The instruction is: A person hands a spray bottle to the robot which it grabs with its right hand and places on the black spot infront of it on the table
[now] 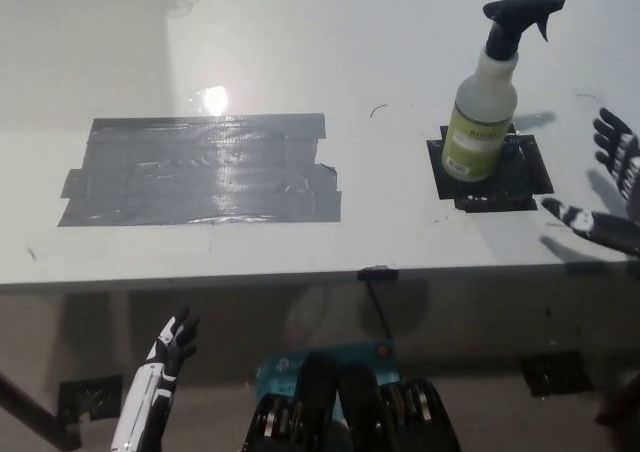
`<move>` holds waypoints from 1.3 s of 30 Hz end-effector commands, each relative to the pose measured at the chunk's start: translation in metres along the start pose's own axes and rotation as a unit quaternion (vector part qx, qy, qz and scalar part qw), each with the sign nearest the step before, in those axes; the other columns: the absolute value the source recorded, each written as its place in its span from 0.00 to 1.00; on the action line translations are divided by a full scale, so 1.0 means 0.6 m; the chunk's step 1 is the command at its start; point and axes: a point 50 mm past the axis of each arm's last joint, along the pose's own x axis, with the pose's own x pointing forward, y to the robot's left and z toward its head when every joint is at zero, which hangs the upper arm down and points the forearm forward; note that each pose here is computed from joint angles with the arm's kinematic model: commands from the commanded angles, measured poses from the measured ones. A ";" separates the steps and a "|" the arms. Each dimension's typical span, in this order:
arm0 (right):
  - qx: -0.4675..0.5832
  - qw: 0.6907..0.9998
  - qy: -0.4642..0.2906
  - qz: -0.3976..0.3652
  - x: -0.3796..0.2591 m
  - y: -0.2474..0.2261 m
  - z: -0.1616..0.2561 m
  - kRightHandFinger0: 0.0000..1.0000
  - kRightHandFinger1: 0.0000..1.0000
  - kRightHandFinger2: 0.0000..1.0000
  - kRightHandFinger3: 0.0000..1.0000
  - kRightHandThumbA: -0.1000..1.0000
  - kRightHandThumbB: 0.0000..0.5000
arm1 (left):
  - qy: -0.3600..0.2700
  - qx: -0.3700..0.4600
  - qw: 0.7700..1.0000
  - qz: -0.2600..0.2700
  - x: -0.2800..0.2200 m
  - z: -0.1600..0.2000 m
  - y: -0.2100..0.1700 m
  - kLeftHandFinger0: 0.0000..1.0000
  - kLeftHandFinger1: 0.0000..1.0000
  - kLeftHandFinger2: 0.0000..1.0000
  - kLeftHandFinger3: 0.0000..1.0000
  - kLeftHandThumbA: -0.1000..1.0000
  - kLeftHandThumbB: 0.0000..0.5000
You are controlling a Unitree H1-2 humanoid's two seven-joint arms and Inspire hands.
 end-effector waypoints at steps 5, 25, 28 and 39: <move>0.014 0.993 -0.098 0.059 -0.140 0.065 0.104 1.00 1.00 1.00 1.00 1.00 0.93 | -0.033 0.015 0.999 0.005 0.015 0.021 0.015 1.00 1.00 1.00 1.00 1.00 0.02; 0.039 0.988 0.065 0.133 -0.166 0.196 -0.051 1.00 1.00 1.00 1.00 1.00 0.86 | -0.026 0.016 1.000 0.002 0.015 0.019 0.013 1.00 1.00 1.00 1.00 1.00 0.06; 0.037 0.987 0.073 0.135 -0.170 0.195 -0.059 1.00 1.00 1.00 1.00 1.00 0.78 | -0.027 0.015 1.000 -0.001 0.012 0.016 0.011 1.00 1.00 1.00 1.00 1.00 0.00; 0.032 0.984 0.083 0.152 -0.177 0.194 -0.074 1.00 1.00 1.00 1.00 1.00 0.78 | -0.013 0.015 1.000 0.000 0.005 0.012 0.008 1.00 1.00 1.00 1.00 1.00 0.05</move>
